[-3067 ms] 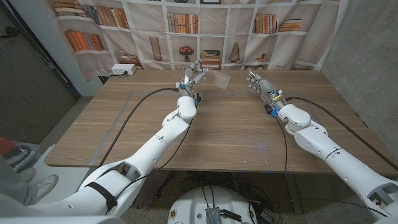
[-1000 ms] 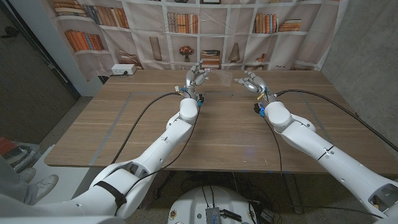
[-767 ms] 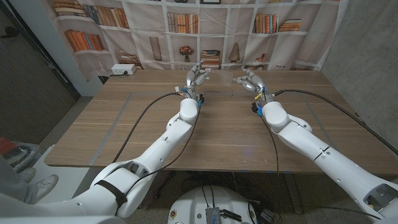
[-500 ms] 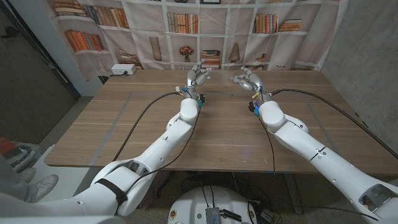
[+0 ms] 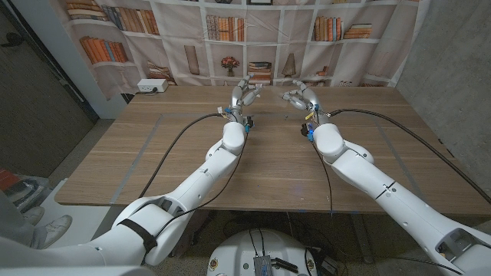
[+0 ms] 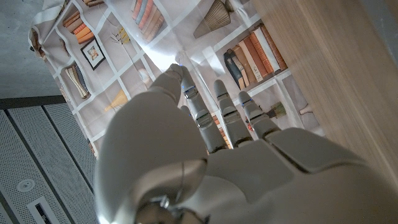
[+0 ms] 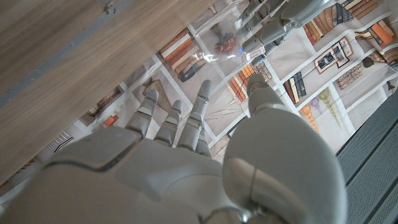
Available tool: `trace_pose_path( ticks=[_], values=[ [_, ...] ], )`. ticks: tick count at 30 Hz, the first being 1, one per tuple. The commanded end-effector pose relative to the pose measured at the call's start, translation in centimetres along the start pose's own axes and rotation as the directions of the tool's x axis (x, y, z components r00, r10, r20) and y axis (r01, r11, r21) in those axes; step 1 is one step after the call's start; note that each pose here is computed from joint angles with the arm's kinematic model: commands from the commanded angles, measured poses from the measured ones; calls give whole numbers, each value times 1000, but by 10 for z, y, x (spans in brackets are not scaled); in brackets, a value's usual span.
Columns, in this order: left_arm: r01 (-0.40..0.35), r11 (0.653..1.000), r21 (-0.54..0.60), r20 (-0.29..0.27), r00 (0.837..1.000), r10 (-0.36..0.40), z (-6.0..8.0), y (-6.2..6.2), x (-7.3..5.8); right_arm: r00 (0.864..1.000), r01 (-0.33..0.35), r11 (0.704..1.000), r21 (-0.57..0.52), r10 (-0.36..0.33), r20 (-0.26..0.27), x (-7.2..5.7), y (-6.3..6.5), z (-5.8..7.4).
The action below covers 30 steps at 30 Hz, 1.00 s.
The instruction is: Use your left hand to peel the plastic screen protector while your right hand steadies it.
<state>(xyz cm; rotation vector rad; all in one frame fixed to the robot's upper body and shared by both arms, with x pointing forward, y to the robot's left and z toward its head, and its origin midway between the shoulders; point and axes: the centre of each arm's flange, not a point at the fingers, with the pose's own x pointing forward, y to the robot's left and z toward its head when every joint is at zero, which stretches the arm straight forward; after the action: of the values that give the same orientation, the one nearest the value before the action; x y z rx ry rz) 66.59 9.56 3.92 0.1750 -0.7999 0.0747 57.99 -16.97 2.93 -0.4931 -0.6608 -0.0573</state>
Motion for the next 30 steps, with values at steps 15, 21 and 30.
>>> trace_pose_path(
  ticks=[15,21,30],
  values=[
    [20,993,115,44,999,-25,8,-11,1,997,59,998,-35,-60,-47,-1,5,7],
    [8,994,107,50,999,-13,8,-8,2,996,64,997,-45,-67,-58,-3,2,6],
    [18,993,118,42,999,-23,9,-7,-1,995,59,997,-47,-62,-72,-4,1,5]
  ],
)
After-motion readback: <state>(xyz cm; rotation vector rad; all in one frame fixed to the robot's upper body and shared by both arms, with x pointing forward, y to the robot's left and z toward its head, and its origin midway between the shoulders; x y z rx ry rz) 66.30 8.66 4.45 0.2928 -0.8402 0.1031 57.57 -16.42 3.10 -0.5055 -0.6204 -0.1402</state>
